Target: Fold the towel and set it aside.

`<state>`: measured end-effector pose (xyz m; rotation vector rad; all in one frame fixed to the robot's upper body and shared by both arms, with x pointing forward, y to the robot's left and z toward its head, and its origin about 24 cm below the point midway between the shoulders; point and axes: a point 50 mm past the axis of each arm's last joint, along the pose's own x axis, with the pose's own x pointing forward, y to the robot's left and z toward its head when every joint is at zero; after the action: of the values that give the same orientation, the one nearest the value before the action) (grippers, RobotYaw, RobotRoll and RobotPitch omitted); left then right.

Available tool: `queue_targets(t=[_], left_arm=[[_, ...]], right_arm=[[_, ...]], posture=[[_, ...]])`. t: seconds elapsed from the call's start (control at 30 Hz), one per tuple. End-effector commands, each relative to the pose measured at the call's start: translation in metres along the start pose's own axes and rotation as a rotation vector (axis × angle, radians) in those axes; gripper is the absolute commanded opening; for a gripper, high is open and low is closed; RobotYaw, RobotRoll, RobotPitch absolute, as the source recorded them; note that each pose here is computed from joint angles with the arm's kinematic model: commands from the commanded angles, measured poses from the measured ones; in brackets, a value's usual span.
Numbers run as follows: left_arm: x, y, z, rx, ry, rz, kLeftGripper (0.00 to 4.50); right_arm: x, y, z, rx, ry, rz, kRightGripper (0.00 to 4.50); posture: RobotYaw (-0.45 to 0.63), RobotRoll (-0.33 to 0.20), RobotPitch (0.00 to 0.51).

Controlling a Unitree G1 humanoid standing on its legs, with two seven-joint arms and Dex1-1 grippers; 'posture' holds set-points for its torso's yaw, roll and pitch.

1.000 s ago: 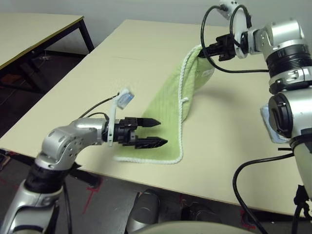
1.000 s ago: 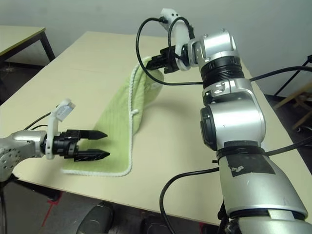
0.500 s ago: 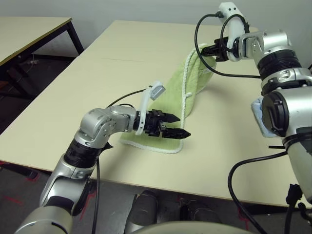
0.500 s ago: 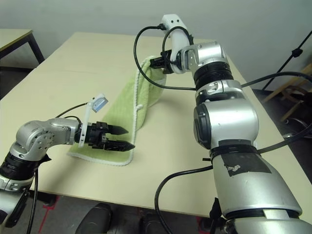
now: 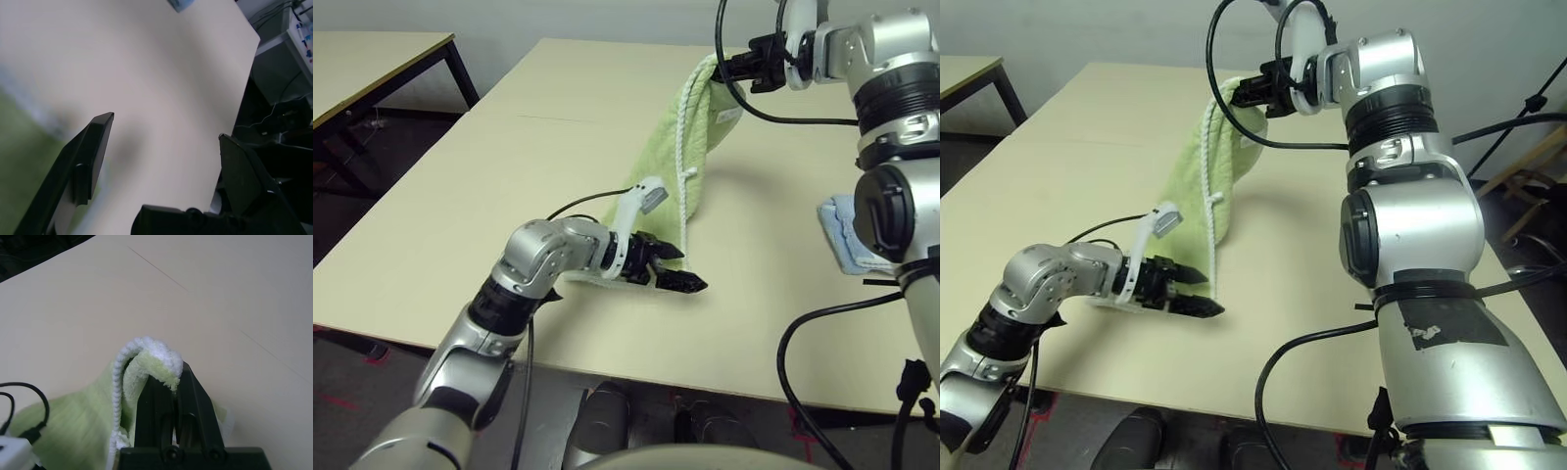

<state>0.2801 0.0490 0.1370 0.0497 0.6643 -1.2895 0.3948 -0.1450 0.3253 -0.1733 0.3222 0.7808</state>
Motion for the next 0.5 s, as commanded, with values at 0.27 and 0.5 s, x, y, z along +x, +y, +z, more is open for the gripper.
queue_targets(t=[0.27, 0.5], left_arm=[[0.018, 0.032, -0.033, 0.145, 0.260, 0.213, 4.50], [0.000, 0.053, -0.051, 0.211, 0.327, 0.325, 4.50]], right_arm=[[-0.002, 0.000, 0.003, 0.007, -0.024, 0.004, 0.02], [-0.003, 0.002, 0.007, 0.003, -0.037, 0.016, 0.02]], posture=[[0.21, 0.000, 0.080], [0.22, 0.000, 0.070]])
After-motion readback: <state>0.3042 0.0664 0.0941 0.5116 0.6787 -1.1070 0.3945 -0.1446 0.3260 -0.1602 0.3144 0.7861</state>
